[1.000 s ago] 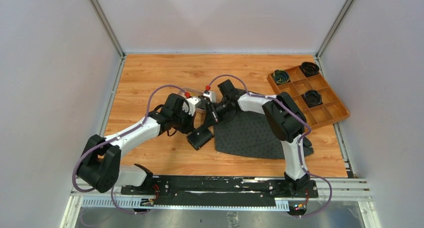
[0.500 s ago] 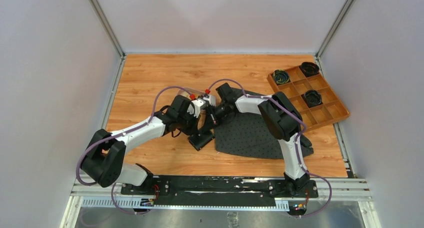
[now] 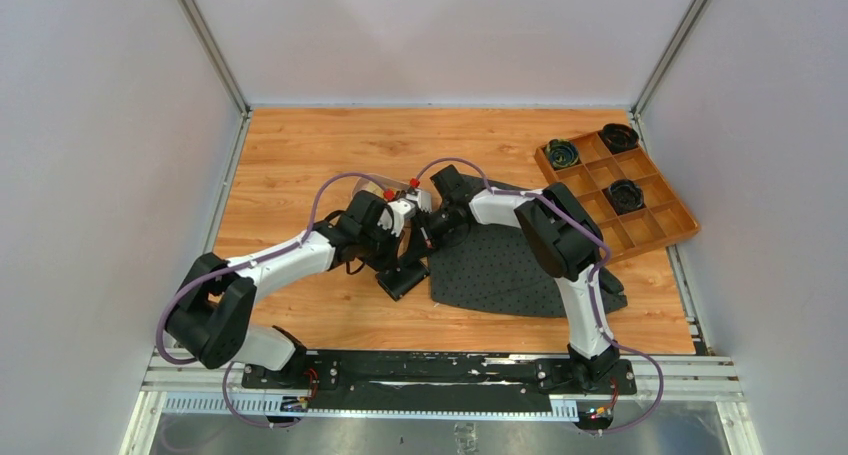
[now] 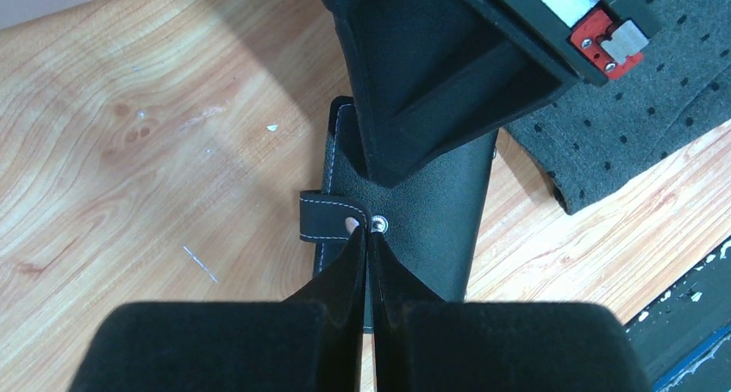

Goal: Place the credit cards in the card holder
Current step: Close the card holder at the center of the board.

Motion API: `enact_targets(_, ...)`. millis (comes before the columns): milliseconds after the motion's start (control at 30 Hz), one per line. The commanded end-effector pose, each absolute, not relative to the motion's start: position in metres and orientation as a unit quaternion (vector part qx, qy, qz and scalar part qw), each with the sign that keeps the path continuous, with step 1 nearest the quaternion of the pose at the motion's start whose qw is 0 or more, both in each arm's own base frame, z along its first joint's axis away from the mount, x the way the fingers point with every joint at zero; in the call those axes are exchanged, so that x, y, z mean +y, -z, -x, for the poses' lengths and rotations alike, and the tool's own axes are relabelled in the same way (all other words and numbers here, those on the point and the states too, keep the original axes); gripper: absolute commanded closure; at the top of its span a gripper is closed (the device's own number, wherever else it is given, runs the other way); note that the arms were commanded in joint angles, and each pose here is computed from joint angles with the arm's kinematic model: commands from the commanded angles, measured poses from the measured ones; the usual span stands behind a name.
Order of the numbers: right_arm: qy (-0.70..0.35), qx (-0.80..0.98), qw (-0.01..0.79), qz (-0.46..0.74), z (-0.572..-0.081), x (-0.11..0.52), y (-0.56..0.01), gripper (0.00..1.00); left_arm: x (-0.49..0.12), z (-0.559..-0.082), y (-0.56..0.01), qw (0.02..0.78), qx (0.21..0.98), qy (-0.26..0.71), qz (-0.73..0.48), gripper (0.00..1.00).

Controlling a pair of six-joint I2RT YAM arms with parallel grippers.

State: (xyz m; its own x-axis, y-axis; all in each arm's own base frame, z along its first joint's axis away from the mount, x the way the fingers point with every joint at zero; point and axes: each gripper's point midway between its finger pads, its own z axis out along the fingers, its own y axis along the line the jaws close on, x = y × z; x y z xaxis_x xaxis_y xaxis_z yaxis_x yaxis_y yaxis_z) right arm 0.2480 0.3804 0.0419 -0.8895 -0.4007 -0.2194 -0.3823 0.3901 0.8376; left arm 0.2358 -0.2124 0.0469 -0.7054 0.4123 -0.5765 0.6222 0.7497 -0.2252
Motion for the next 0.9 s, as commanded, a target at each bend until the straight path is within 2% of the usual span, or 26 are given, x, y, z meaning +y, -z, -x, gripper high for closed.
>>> enact_targets(0, 0.476, -0.849, 0.024, -0.231, -0.242, 0.380, -0.027, 0.98, -0.219, -0.234, -0.047, 0.242, 0.900, 0.211, -0.296, 1.00)
enact_targets(867, 0.468, -0.854, 0.027, -0.227, -0.242, 0.379, -0.024, 0.98, -0.222, -0.219, -0.038, 0.186, 0.907, 0.207, -0.316, 1.00)
